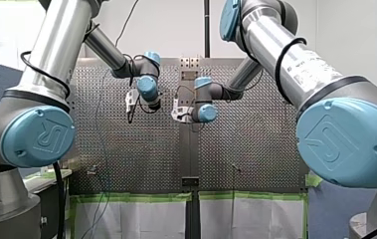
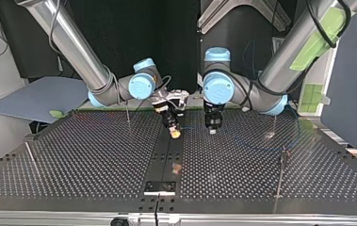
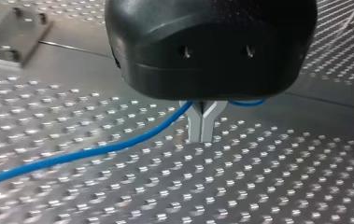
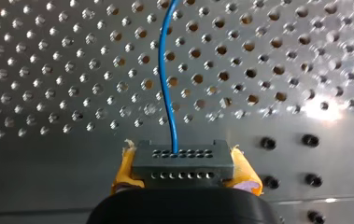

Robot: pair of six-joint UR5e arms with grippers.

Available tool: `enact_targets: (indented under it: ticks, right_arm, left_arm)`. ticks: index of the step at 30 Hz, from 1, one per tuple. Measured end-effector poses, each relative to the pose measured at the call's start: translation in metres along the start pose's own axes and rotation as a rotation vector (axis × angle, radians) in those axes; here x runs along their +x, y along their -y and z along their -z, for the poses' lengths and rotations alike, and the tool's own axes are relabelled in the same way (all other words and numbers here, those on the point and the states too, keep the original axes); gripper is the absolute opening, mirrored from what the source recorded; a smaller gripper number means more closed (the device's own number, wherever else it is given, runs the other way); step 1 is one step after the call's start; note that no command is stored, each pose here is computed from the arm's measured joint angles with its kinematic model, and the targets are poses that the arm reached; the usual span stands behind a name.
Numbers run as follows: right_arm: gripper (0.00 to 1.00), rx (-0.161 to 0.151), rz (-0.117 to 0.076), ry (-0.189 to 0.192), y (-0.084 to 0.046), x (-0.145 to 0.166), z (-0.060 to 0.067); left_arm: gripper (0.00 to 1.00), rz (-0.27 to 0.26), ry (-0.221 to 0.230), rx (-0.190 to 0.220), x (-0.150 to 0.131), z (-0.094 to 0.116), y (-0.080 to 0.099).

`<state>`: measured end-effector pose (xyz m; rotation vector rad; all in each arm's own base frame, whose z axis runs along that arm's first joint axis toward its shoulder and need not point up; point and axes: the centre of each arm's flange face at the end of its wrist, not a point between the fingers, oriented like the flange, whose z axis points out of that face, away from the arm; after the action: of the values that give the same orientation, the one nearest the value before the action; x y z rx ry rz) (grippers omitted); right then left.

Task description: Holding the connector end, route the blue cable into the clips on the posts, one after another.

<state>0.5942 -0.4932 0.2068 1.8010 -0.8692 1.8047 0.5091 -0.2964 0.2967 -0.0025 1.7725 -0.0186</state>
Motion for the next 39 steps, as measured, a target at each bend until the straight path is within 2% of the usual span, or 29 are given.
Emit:
enact_targets:
  ticks: [5, 10, 17, 25, 30, 37, 39]
  right_arm:
    - [0.0, -0.017, -0.002, 0.016, -0.008, -0.01, 0.005]
    - [0.0, -0.03, -0.007, 0.02, -0.014, -0.023, 0.011]
    - [0.0, -0.068, -0.04, 0.015, -0.024, -0.047, 0.022]
    - [0.0, -0.097, -0.028, 0.013, -0.03, -0.073, 0.037]
    - [0.0, -0.12, -0.026, 0.016, -0.035, -0.091, 0.048]
    - [0.0, -0.14, -0.056, 0.013, -0.042, -0.112, 0.064]
    - [0.0, -0.143, -0.057, 0.012, -0.044, -0.118, 0.068]
  left_arm:
    - [0.0, -0.028, -0.038, -0.01, 0.027, -0.006, 0.009]
    - [0.0, -0.032, -0.05, -0.007, 0.05, -0.011, 0.02]
    - [0.0, -0.036, -0.058, 0.002, 0.068, -0.015, 0.029]
    - [0.0, -0.055, -0.093, 0.026, 0.112, -0.018, 0.05]
    - [0.0, -0.056, -0.099, 0.035, 0.134, -0.017, 0.063]
    - [0.0, -0.045, -0.084, 0.015, 0.152, -0.007, 0.068]
    - [0.0, -0.045, -0.083, 0.017, 0.157, -0.004, 0.068]
